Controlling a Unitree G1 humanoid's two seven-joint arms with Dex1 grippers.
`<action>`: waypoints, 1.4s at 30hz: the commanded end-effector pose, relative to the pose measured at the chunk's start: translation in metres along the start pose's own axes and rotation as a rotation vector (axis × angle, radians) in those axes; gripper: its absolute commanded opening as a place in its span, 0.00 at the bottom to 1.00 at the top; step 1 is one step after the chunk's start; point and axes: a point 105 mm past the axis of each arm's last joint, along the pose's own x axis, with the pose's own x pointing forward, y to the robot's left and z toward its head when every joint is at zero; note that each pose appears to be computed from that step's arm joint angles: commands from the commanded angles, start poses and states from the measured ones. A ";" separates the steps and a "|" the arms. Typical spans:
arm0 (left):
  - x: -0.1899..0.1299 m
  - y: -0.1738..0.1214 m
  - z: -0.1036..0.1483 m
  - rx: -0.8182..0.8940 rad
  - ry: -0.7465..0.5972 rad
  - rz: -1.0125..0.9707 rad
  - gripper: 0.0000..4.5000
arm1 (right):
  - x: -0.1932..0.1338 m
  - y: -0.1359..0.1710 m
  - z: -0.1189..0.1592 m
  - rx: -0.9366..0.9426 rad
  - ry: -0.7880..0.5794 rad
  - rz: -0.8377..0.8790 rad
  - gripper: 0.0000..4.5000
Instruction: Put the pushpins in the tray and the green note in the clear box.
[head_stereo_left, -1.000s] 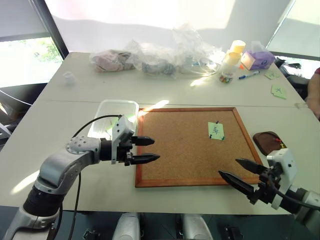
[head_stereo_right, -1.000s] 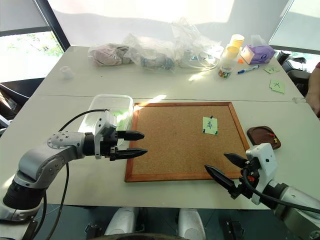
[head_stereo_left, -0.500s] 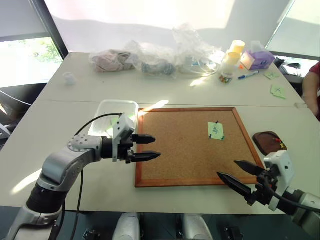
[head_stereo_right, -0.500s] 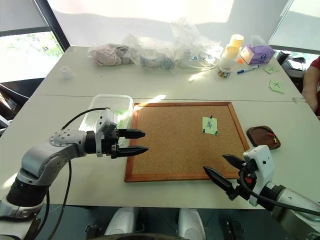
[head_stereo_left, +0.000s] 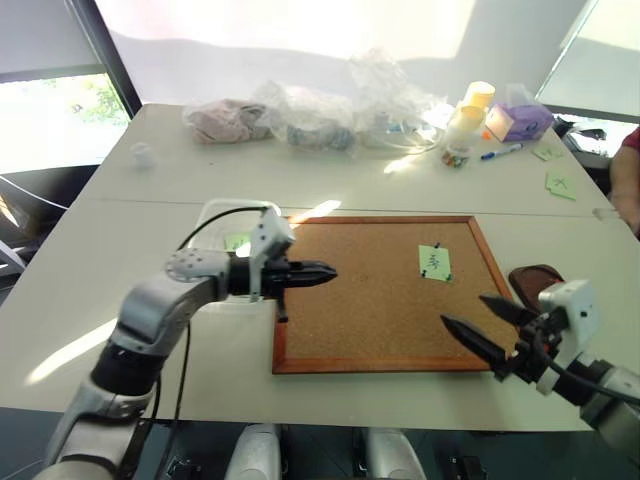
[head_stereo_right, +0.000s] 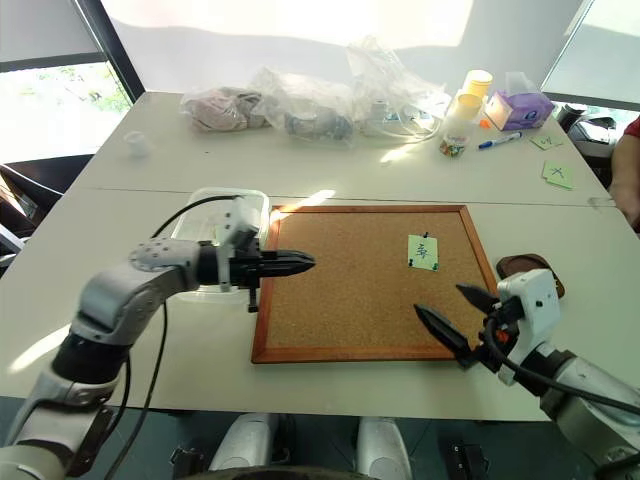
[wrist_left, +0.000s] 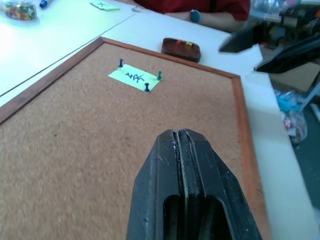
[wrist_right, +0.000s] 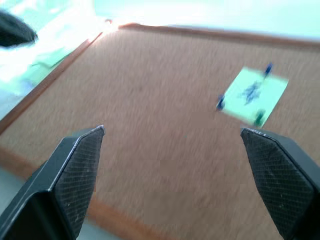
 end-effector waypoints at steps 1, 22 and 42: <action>0.022 0.004 -0.006 0.050 0.037 0.009 0.01 | 0.013 -0.023 0.012 -0.020 -0.059 -0.107 1.00; 0.050 0.009 -0.057 0.158 0.235 0.044 0.01 | 0.118 -0.081 0.009 0.008 -0.049 -0.216 1.00; 0.047 0.011 -0.063 0.157 0.260 0.058 0.00 | 0.129 -0.085 -0.004 0.046 -0.035 -0.198 0.02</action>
